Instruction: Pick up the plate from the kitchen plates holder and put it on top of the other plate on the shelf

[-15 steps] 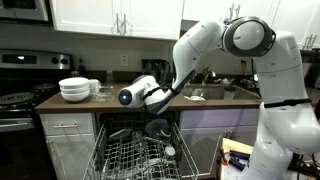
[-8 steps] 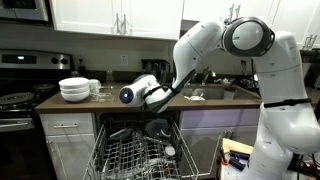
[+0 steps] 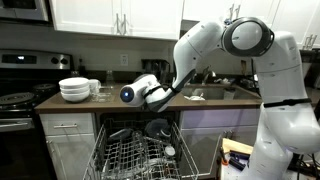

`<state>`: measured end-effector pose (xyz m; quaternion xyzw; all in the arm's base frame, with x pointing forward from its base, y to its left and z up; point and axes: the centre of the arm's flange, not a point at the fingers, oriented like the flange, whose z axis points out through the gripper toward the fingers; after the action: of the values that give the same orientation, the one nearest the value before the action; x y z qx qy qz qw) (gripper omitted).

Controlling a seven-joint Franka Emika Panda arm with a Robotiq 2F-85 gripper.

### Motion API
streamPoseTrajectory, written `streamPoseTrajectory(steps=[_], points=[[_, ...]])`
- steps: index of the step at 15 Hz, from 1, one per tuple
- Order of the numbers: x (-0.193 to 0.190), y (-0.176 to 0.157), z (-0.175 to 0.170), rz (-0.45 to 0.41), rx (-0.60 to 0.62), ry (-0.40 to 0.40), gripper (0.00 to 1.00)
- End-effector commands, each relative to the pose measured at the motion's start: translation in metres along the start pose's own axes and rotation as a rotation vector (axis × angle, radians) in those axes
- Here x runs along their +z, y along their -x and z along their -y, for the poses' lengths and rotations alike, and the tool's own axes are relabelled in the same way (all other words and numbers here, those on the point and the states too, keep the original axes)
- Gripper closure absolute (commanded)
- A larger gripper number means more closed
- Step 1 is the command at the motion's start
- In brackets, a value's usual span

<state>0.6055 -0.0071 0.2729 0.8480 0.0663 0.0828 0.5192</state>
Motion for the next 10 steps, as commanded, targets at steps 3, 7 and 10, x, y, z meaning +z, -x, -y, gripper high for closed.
streamPoseTrajectory(steps=[3, 7, 10], points=[[-0.001, -0.005, -0.014, -0.022, -0.029, -0.002, 0.81], [-0.005, -0.003, -0.013, -0.015, -0.032, -0.011, 0.77], [-0.012, -0.002, -0.012, -0.024, -0.036, -0.024, 0.67]])
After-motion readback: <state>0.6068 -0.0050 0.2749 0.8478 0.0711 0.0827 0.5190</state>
